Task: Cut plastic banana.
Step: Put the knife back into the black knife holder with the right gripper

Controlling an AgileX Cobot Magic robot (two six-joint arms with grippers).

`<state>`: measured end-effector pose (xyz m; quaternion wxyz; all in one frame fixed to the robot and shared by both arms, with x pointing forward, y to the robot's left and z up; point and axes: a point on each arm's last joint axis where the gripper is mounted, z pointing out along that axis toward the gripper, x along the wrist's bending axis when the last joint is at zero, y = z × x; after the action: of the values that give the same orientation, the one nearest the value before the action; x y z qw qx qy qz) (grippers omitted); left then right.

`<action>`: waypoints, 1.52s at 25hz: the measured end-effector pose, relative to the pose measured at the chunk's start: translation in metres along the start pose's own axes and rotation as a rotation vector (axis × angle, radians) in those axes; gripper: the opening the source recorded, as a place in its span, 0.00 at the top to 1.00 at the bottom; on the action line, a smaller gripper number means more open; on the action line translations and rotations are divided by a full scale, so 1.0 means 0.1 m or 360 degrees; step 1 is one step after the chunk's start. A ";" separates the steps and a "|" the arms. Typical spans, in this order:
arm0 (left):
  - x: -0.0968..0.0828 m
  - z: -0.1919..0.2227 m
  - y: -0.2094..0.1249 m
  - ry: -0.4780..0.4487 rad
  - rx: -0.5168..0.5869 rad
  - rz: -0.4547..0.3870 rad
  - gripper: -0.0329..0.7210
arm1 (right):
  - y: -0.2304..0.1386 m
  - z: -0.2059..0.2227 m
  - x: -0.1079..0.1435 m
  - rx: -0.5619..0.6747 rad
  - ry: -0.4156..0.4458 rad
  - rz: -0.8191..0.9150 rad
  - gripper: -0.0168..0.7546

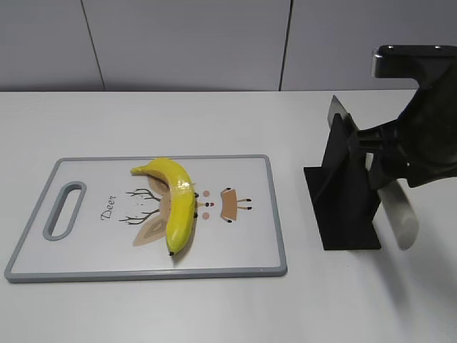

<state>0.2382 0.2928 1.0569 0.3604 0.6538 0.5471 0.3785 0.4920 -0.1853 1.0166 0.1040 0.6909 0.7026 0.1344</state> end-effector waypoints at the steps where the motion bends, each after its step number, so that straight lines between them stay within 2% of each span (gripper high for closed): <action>1: 0.00 0.00 0.00 0.0000 0.0000 0.0000 0.35 | 0.00 0.00 0.00 0.0009 0.0007 0.0006 0.49; 4: 0.00 0.00 0.00 0.0000 0.0000 0.0000 0.35 | -0.02 0.00 0.03 0.0028 0.0044 -0.0031 0.25; 6: 0.00 0.00 0.00 0.0000 0.0000 0.0000 0.36 | -0.02 0.00 0.03 0.0033 0.0058 -0.0059 0.17; 8: 0.00 0.00 0.00 0.0000 0.0000 0.0000 0.36 | -0.03 -0.07 0.03 0.0011 0.0077 -0.0092 0.15; 14: 0.02 0.00 0.00 0.0027 0.0006 0.0016 0.36 | -0.14 -0.64 -0.08 -0.0237 0.0177 -0.0296 0.14; 19: 0.01 0.00 0.00 0.0026 0.0006 0.0015 0.36 | -0.41 -1.09 -0.24 -0.0440 0.0220 -0.0548 0.19; 23: 0.01 0.00 0.00 0.0025 0.0005 0.0015 0.36 | -0.69 -1.26 -0.39 -0.0582 0.0239 -0.0613 0.23; 28: 0.01 0.00 0.00 0.0025 0.0005 0.0015 0.36 | -1.05 -1.29 -0.55 -0.0719 0.0262 -0.0628 0.24; 38: 0.01 0.00 0.00 0.0025 0.0005 0.0015 0.38 | -1.72 -0.97 -0.81 -0.0797 0.0267 -0.0658 0.24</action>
<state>0.2382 0.2943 1.0568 0.3533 0.6540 0.5475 0.3843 0.2994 -0.2723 1.0477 0.2376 0.4733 0.7791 0.3353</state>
